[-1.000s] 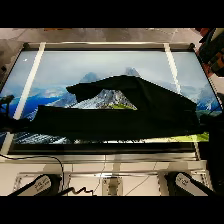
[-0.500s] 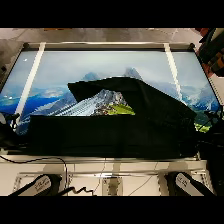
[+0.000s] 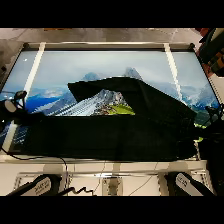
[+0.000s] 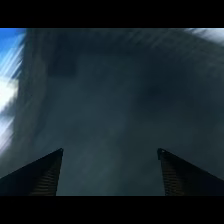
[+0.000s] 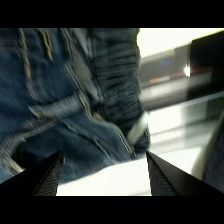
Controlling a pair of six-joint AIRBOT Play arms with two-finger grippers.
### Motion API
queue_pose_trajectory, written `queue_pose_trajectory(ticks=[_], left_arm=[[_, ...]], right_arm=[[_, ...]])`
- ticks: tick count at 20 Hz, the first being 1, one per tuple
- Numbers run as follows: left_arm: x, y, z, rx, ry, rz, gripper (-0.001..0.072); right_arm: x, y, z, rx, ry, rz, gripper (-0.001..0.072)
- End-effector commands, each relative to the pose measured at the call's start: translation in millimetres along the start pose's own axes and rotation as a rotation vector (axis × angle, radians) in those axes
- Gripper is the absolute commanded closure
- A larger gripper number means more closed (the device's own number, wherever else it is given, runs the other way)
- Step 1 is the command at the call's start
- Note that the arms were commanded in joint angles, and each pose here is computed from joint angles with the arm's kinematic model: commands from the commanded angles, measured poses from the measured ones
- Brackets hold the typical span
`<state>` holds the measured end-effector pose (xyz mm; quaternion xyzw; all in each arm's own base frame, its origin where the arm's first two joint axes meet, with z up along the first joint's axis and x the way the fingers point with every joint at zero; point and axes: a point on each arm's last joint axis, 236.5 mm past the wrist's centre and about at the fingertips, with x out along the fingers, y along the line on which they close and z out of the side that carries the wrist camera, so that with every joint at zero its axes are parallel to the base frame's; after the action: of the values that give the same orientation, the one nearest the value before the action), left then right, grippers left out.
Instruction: Fold the clothes and pants, and hang the long-sleeved shirts on hangers.
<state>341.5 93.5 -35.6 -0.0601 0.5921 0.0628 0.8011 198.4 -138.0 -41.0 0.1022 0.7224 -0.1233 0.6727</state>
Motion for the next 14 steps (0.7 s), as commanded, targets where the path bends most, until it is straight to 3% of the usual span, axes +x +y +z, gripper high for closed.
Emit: queue_pose_trajectory(ticks=[1,7,14], left_arm=[[-18,-76,98,-0.088,-0.314,-0.188,0.0075],[36,-148,168,-0.143,-0.253,-0.333,0.007],[114,-161,198,-0.205,-0.254,-0.361,0.007]], right_arm=[[0,3,15,0.007,-0.062,0.011,0.0129],[-3,6,35,0.018,-0.147,0.026,0.0132],[-3,6,35,0.018,-0.147,0.027,0.0141]])
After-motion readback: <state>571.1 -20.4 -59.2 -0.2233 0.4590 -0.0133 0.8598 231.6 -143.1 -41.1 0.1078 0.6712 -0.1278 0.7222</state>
